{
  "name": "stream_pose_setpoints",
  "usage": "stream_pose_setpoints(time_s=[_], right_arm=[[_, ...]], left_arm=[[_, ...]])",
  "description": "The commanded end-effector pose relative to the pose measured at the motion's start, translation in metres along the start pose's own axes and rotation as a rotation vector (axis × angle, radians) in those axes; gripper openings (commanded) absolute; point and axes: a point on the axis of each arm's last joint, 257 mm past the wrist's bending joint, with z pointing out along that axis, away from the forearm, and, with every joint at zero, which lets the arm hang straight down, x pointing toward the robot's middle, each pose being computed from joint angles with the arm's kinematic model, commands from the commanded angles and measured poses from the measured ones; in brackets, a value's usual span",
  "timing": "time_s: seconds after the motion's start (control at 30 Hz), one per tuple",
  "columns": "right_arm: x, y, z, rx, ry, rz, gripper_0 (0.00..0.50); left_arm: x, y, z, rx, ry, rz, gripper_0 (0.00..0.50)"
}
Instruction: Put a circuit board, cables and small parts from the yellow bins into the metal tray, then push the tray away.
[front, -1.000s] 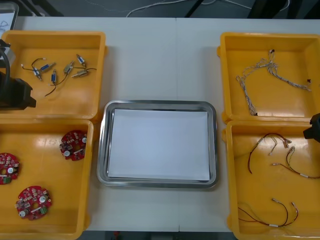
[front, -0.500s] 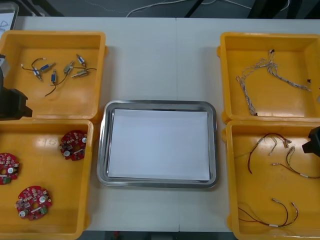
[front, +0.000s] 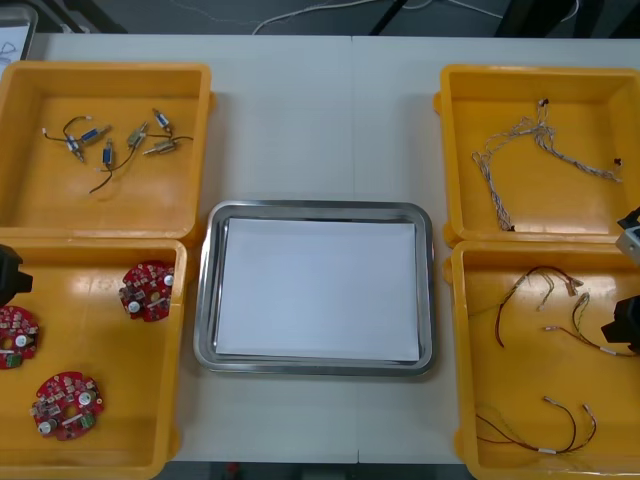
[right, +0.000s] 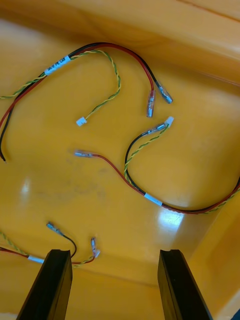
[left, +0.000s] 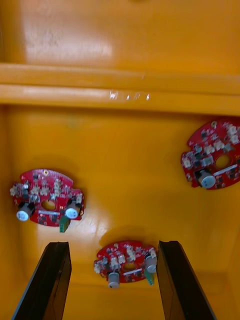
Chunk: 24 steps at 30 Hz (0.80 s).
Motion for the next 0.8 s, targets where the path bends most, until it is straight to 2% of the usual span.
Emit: stream_pose_setpoints(time_s=[0.03,0.13,0.2,0.43,0.57,0.8], right_arm=[[0.019,0.009,0.025,0.005,0.014,-0.052,0.500],[0.022,0.016,0.035,0.006,0.009,-0.076,0.500],[0.024,0.019,0.041,0.013,0.009,-0.090,0.500],[0.035,0.027,0.057,0.080,0.001,-0.145,0.500],[0.042,0.034,0.064,0.073,-0.016,-0.147,0.500],[0.050,0.044,0.072,0.053,-0.020,-0.158,0.500]], left_arm=[[0.038,0.002,-0.002,0.012,0.019,-0.003,0.500],[0.053,-0.003,0.001,0.029,0.026,-0.035,0.500],[0.060,-0.005,0.002,0.030,0.033,-0.045,0.500],[0.087,-0.012,0.013,0.054,0.076,-0.108,0.500],[0.095,-0.014,0.019,0.056,0.078,-0.117,0.500],[0.108,-0.021,0.033,0.061,0.068,-0.108,0.500]])
